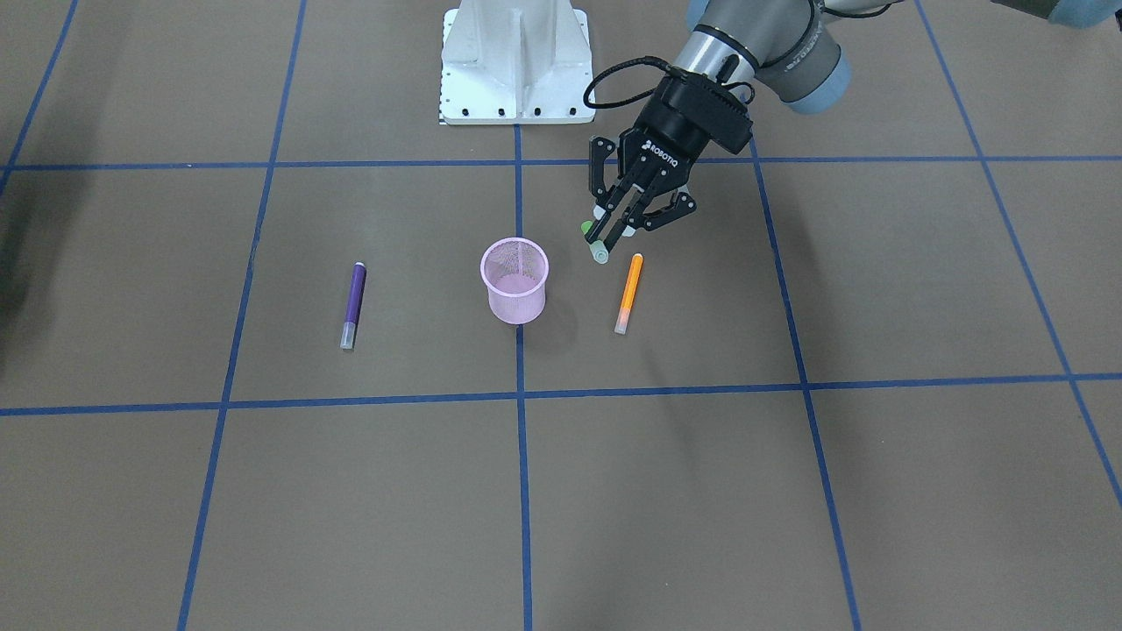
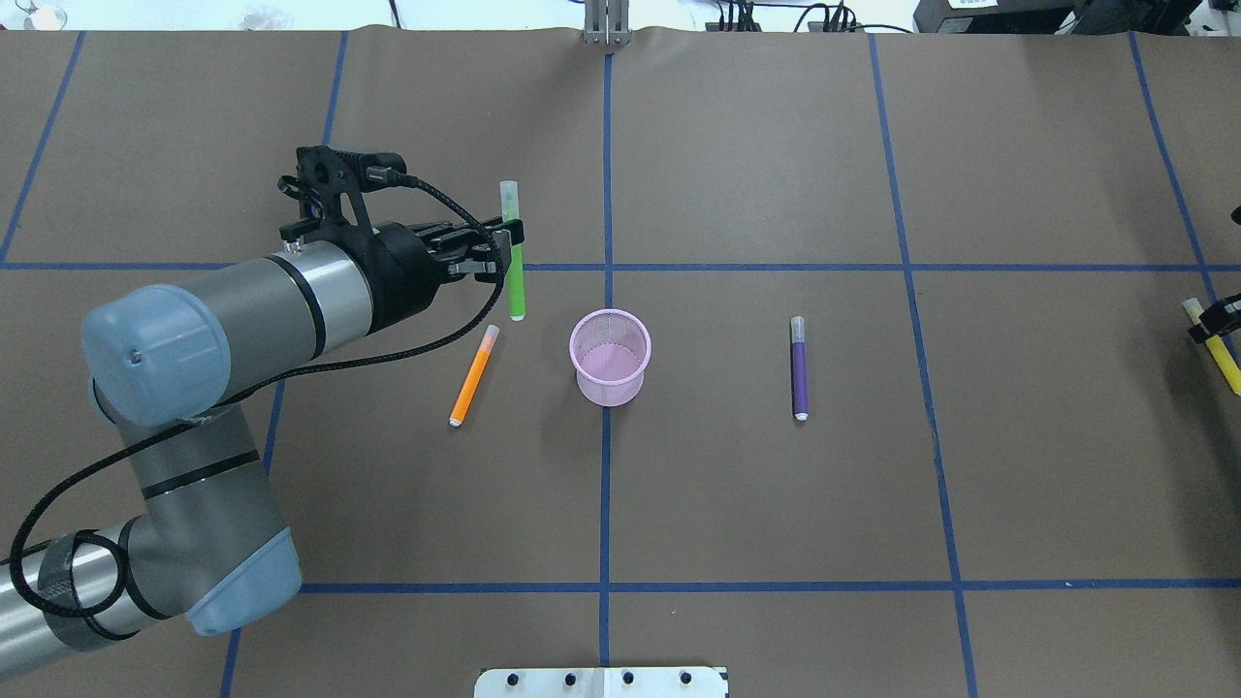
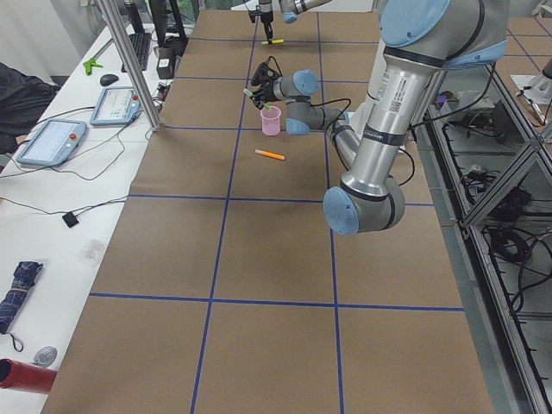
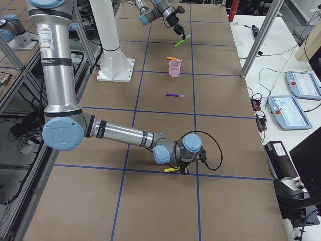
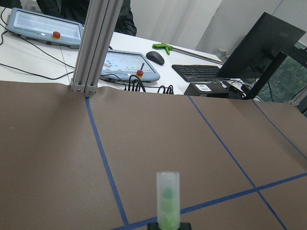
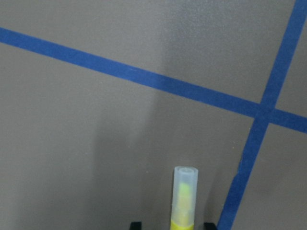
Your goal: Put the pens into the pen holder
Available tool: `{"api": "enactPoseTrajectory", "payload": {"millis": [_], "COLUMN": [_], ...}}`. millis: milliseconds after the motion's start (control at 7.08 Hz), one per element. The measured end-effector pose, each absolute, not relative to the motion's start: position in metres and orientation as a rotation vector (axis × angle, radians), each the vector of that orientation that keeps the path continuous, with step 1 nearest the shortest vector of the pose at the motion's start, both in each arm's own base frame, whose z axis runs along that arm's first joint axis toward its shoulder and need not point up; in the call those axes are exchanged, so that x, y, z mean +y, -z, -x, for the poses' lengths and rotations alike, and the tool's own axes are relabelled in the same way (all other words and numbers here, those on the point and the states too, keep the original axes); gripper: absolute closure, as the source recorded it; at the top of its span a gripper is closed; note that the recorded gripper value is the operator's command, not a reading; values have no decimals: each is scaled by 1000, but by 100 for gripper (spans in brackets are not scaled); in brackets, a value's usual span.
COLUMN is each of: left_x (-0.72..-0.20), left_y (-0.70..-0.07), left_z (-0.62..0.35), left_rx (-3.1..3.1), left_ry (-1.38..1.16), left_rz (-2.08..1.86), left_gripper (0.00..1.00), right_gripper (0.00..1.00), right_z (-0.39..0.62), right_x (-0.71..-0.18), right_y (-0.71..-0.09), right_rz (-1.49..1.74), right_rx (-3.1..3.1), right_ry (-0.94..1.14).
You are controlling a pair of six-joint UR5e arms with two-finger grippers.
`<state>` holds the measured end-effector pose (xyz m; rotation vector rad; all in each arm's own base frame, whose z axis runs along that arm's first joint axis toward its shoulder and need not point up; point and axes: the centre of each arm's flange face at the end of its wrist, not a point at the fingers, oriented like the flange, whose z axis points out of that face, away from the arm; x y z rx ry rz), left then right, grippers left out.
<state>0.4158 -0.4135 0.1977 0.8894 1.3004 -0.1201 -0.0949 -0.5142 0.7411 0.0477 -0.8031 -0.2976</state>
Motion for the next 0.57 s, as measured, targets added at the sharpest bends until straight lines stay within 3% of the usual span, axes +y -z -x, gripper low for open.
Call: {"api": "enactPoseTrajectory", "payload": {"millis": [283,424,565], "left_x": [-414,-414,-414], "left_y": [-198,-198,-198], "left_z": [-416,-417,-417], "left_rx": [1299,1299,1298], "left_ry": [120,120,120], "left_rz": [-889,-889,-888], "left_gripper": [100,100,100], "right_gripper": [59,68,96], "right_z": [95,95,94], "right_x": [-513,-513,-513], "right_y": [-743,-744,-745], "right_rz": [-46,-44,-42], "right_rx": [-802,-801,-801], "right_ry": [300,299,299]}}
